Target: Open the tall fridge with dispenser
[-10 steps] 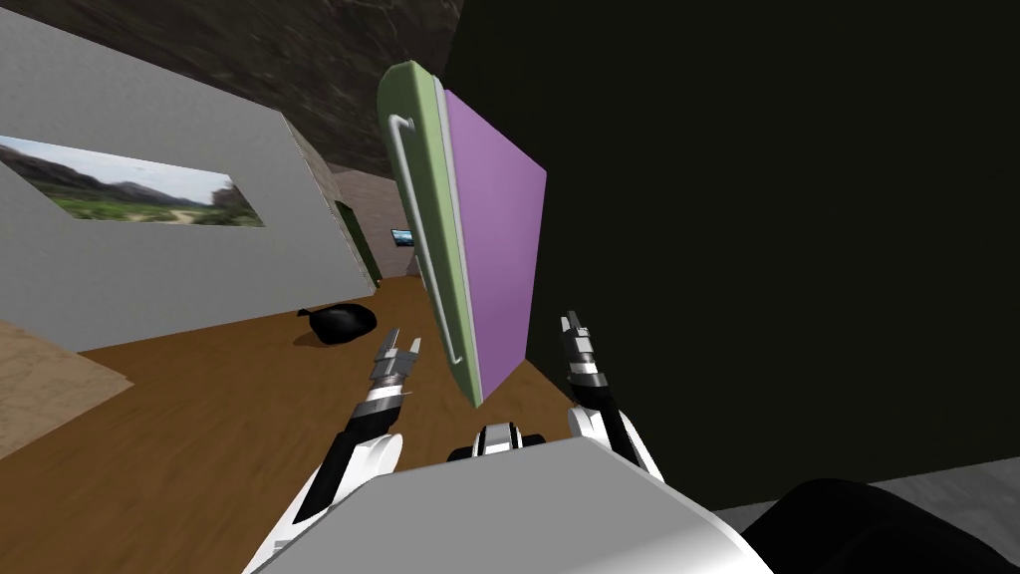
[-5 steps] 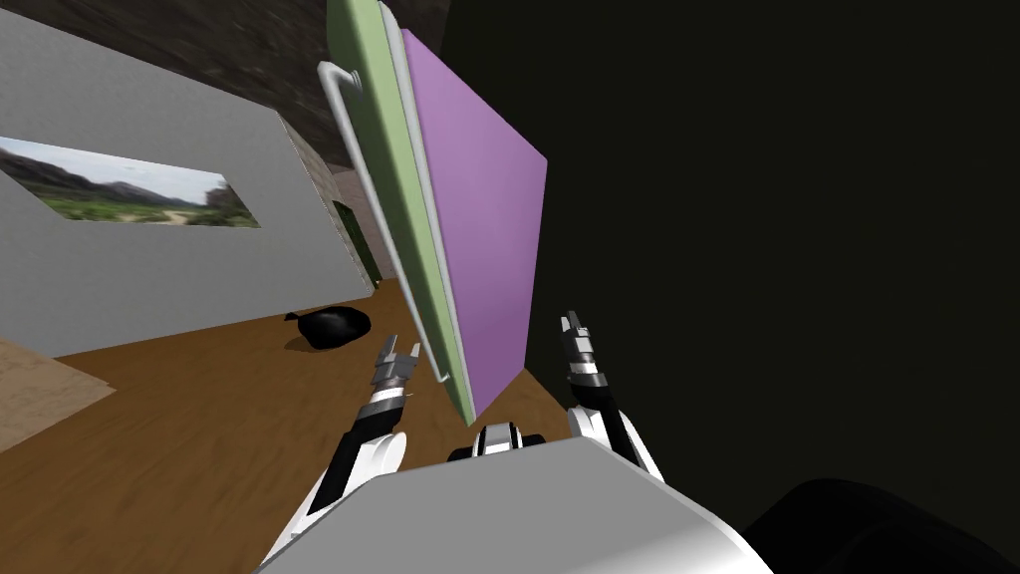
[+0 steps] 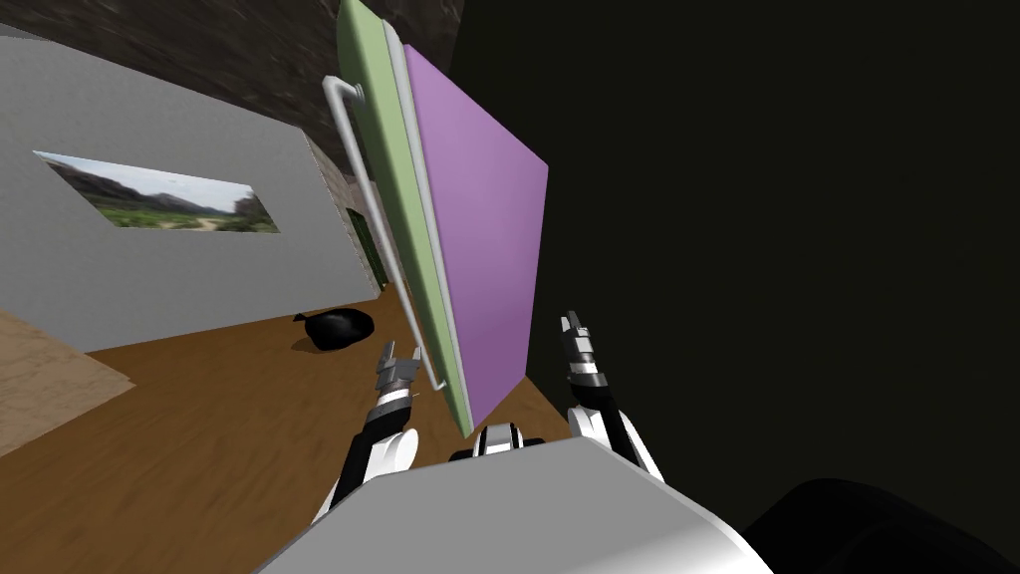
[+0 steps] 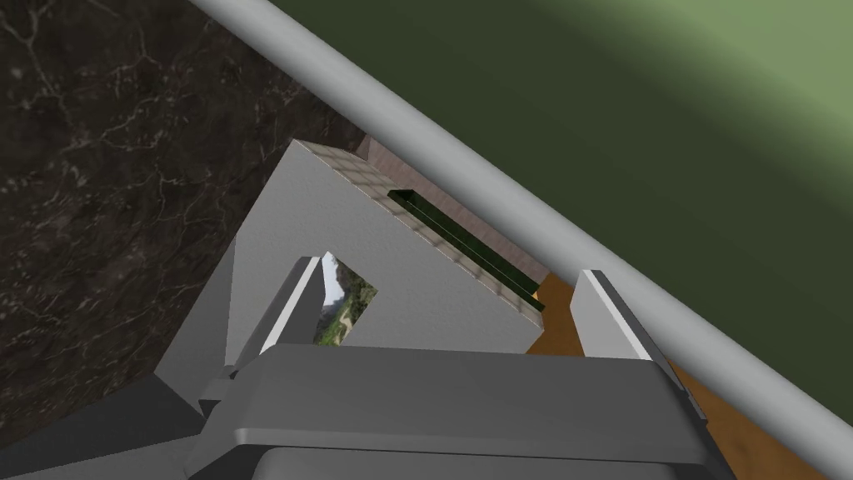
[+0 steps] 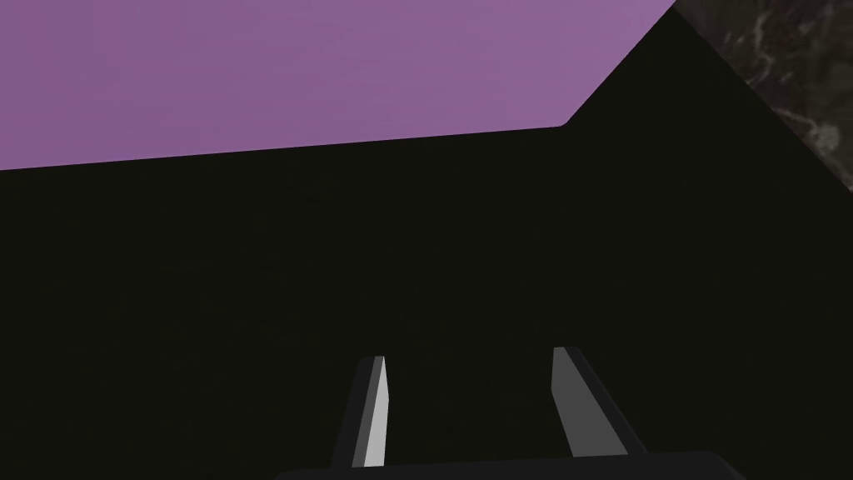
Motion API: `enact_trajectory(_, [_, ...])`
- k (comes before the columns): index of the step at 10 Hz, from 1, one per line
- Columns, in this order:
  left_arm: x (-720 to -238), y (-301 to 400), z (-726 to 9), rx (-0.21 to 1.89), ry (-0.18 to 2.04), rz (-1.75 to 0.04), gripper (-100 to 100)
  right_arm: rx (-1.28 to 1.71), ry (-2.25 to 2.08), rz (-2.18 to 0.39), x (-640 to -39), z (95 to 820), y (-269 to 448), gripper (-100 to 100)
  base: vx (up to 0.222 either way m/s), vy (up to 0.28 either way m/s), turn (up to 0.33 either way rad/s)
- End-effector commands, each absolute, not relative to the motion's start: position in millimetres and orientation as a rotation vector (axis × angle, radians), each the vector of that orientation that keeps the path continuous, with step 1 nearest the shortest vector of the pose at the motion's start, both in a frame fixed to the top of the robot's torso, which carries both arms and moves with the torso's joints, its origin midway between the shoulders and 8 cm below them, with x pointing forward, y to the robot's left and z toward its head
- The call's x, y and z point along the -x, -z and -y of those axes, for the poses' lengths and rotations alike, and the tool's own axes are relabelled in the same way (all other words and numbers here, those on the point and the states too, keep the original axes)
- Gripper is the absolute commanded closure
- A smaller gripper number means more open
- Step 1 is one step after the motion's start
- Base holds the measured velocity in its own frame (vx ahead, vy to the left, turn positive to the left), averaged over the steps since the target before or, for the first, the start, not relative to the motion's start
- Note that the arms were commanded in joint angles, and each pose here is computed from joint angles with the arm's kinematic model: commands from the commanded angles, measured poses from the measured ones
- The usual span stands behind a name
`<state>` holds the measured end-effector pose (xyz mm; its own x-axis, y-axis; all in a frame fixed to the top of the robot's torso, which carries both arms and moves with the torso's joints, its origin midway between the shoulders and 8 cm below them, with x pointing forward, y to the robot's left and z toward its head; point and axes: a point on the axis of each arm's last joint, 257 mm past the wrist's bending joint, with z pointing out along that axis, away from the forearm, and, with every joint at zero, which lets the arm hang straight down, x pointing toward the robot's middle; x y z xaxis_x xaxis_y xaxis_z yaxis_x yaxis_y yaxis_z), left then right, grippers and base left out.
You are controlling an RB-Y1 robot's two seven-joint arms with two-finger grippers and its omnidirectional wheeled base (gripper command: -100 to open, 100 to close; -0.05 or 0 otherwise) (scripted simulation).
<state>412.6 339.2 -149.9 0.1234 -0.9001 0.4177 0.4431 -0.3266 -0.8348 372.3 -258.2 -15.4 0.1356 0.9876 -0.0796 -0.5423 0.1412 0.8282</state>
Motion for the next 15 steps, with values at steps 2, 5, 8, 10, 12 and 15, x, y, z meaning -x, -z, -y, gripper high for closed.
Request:
enact_trajectory(2, [-411,139,-344,1.242,1.485,-0.514,-100,-0.745,-1.271,-0.755,-372,258,15,0,0.019,-0.002,0.044])
enact_trajectory(5, [-410,133,-346,1.242,1.484,-0.514,-100,-0.745,-1.271,-0.755,-372,258,15,0,0.027,0.008,0.018])
enact_trajectory(8, [-411,141,-343,1.242,1.485,-0.514,100,-0.745,-1.271,-0.755,-372,258,15,0,-0.018,-0.009,-0.019])
enact_trajectory(10, [-412,148,-341,1.242,1.486,-0.515,100,-0.745,-1.271,-0.755,-372,258,15,0,-0.009,0.008,-0.020])
enact_trajectory(12, [-410,152,-347,1.239,1.469,-0.554,-100,-0.745,-1.271,-0.755,-372,258,15,0,-0.011,-0.003,0.002])
enact_trajectory(15, [-412,158,-354,1.219,1.452,-0.614,-100,-0.745,-1.271,-0.755,-372,258,15,0,0.003,-0.015,0.025])
